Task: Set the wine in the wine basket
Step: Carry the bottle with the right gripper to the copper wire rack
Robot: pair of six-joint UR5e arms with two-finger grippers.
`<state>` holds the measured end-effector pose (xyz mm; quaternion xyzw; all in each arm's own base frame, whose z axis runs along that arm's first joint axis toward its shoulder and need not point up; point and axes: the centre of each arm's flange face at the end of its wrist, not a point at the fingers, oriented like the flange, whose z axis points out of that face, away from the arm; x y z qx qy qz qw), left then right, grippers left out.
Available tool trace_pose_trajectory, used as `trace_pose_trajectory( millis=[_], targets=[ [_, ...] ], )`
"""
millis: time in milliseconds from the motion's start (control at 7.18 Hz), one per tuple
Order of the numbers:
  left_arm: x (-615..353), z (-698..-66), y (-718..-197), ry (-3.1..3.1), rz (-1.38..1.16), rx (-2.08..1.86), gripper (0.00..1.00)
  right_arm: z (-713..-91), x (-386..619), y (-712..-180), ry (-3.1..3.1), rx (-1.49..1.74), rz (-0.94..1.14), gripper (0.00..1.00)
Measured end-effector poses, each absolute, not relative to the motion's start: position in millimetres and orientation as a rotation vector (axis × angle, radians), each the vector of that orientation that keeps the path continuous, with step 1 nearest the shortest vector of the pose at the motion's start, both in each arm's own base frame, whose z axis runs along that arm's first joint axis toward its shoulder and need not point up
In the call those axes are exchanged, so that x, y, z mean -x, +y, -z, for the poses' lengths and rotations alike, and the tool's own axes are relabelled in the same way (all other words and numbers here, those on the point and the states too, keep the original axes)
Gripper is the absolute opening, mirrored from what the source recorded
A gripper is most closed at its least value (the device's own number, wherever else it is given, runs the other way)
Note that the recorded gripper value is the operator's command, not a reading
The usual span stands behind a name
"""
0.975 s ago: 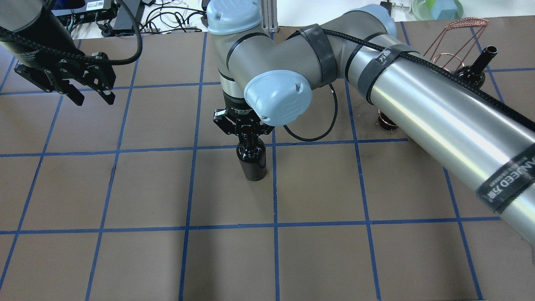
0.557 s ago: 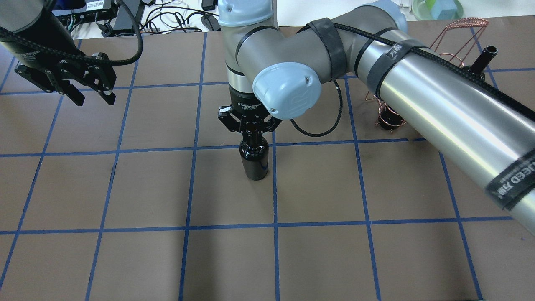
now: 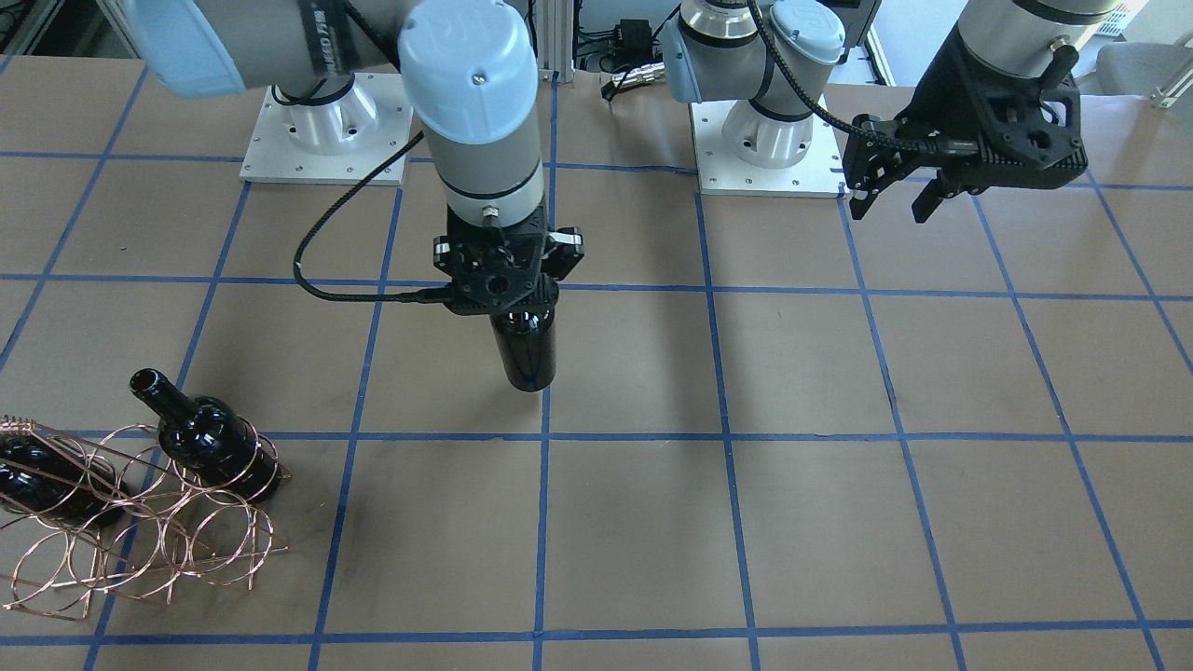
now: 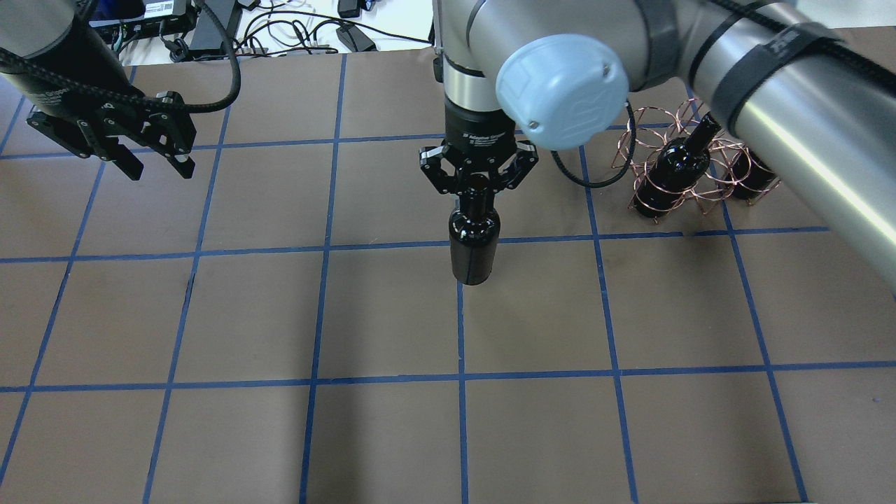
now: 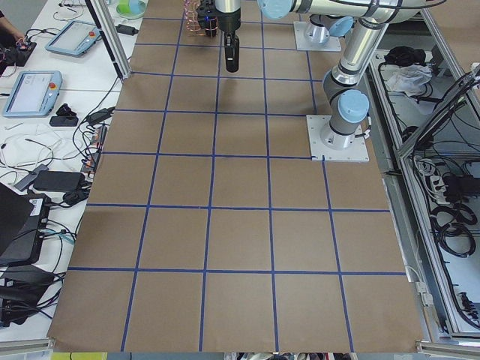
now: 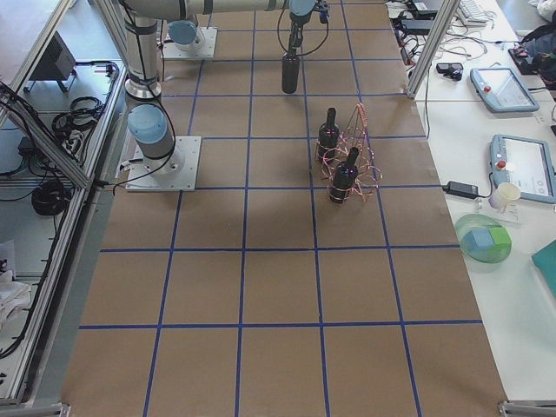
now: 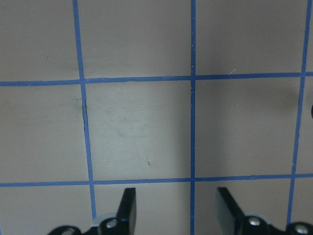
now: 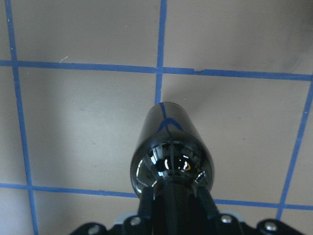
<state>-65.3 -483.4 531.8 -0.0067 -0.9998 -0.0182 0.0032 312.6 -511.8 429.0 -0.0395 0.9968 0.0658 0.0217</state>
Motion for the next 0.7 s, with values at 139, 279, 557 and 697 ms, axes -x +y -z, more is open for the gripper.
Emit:
trace_pose_trajectory(
  millis=[139,279,557,697],
  targets=[
    [65,-532,-483,-3.134,0.057,0.021,0.64,-452,-277,-511,3.104,0.172,-0.194,0.0],
    [66,-532,-483,-3.135,0.056,0.022,0.64,-474,-241,-508,3.12,0.227,-0.18,0.0],
    [66,-532,-483,-3.134,0.056,0.022,0.64,-511,-173,-499,3.145,0.322,-0.164,0.0],
    [66,-532,-483,-3.134,0.056,0.022,0.64,-525,-143,-493,3.152,0.363,-0.162,0.0]
  ],
)
